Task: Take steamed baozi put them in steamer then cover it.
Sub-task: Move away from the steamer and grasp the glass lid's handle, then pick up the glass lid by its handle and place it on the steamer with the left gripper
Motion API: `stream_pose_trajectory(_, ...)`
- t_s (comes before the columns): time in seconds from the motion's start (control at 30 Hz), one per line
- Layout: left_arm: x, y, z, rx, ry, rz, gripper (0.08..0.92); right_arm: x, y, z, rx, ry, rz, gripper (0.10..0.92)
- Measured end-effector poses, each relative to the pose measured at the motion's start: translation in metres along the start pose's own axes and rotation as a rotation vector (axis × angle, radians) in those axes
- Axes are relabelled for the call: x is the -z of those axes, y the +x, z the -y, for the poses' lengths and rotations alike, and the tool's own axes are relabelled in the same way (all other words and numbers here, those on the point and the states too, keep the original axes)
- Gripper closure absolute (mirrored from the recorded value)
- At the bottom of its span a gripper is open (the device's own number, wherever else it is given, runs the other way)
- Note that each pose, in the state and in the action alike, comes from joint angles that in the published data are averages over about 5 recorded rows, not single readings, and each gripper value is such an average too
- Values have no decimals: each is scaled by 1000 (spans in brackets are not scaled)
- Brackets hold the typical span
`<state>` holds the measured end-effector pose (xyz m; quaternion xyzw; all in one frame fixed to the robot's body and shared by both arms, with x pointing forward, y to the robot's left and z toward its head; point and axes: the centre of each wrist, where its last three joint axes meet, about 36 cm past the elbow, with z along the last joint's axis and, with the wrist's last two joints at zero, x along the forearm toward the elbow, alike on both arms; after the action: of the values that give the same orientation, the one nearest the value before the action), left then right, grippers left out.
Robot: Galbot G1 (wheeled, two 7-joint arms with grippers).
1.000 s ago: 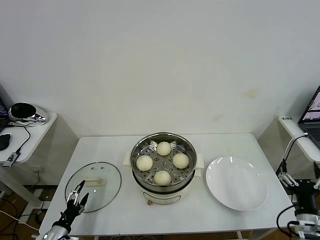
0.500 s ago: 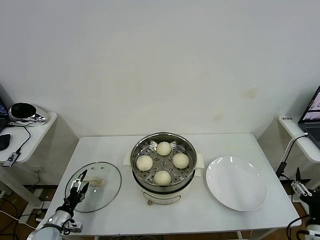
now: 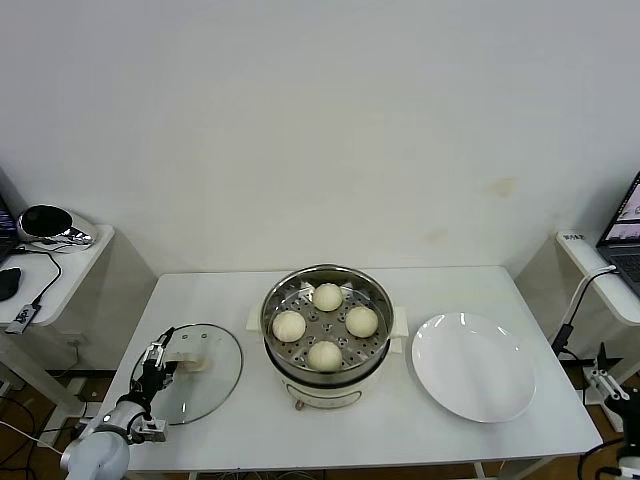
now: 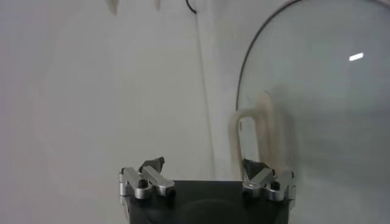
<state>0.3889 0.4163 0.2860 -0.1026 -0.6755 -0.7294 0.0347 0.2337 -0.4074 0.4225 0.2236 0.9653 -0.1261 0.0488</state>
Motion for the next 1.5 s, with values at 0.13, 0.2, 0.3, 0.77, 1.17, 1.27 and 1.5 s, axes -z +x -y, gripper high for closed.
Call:
stream_pose_trajectory(0.13,-3,-5,3,-9,39,-5,178,-2,1,-1,1,2,-4,200)
stream_pose_trajectory(0.2,-4,-7,5,-12,57,-7,193,-3,1,-1,3,3,-6,200)
stream_pose_trajectory(0.3,-6,-10,7,-14,81,-8,257,-4,1,-1,5,5,-8,200)
stream_pose_trajectory(0.77,-8,-19,12,-21,121,6,664,-7,5,-3,11,11,-12,200)
stream_pose_trajectory(1.17,-7,-9,16,28,141,6,851,-8,6,-4,16,17,-11,200)
stream_pose_trajectory(1.27,-3,-3,11,66,139,2,851,-9,6,-4,18,18,-11,200)
stream_pose_trajectory(1.5,-1,22,-18,148,105,-33,851,-9,5,-6,32,16,-9,200)
